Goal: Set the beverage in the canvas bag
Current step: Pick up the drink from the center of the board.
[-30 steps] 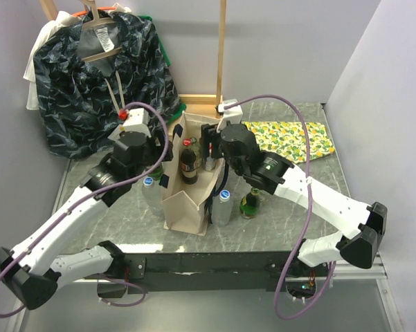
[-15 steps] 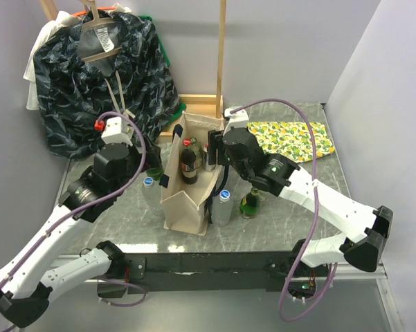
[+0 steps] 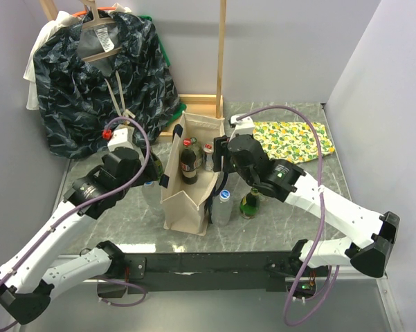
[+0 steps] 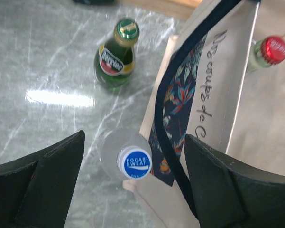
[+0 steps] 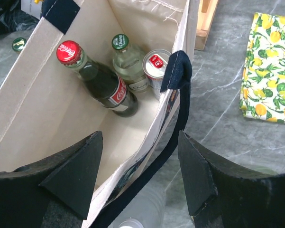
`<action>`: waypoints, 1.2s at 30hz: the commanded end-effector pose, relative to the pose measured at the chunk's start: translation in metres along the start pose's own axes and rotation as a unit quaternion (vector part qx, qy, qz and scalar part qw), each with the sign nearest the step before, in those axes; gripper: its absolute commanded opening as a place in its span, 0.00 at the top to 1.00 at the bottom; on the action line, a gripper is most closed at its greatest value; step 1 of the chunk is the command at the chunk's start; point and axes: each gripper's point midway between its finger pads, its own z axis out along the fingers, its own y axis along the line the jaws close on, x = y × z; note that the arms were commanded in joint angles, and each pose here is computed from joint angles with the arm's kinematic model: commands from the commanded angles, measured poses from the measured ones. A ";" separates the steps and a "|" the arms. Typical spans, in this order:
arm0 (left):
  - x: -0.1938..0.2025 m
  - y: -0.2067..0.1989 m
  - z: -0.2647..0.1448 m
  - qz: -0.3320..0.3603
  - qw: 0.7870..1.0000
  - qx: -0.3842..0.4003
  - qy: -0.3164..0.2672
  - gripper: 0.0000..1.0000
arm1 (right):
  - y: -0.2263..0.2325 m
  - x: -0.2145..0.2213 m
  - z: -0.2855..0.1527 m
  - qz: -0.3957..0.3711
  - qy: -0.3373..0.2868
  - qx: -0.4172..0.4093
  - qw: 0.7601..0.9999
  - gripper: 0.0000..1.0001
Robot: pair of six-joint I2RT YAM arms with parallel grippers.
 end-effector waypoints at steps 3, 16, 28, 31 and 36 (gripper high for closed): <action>0.026 -0.003 0.002 0.012 0.998 0.009 0.062 0.12 | 0.005 -0.003 -0.001 0.009 -0.006 -0.007 1.000 0.28; 0.051 0.010 0.018 0.044 0.993 -0.034 0.107 0.33 | 0.009 -0.004 0.009 0.003 -0.016 -0.011 1.000 0.29; 0.049 0.005 0.010 0.038 0.994 -0.010 0.106 0.50 | 0.011 0.002 0.014 -0.007 -0.006 -0.009 1.000 0.29; 0.052 0.007 0.012 0.043 0.993 -0.016 0.110 0.50 | 0.012 0.001 0.013 -0.005 -0.007 -0.014 1.000 0.29; 0.055 0.008 0.016 0.052 0.992 -0.020 0.116 0.55 | 0.011 0.001 0.011 -0.002 -0.008 -0.016 1.000 0.29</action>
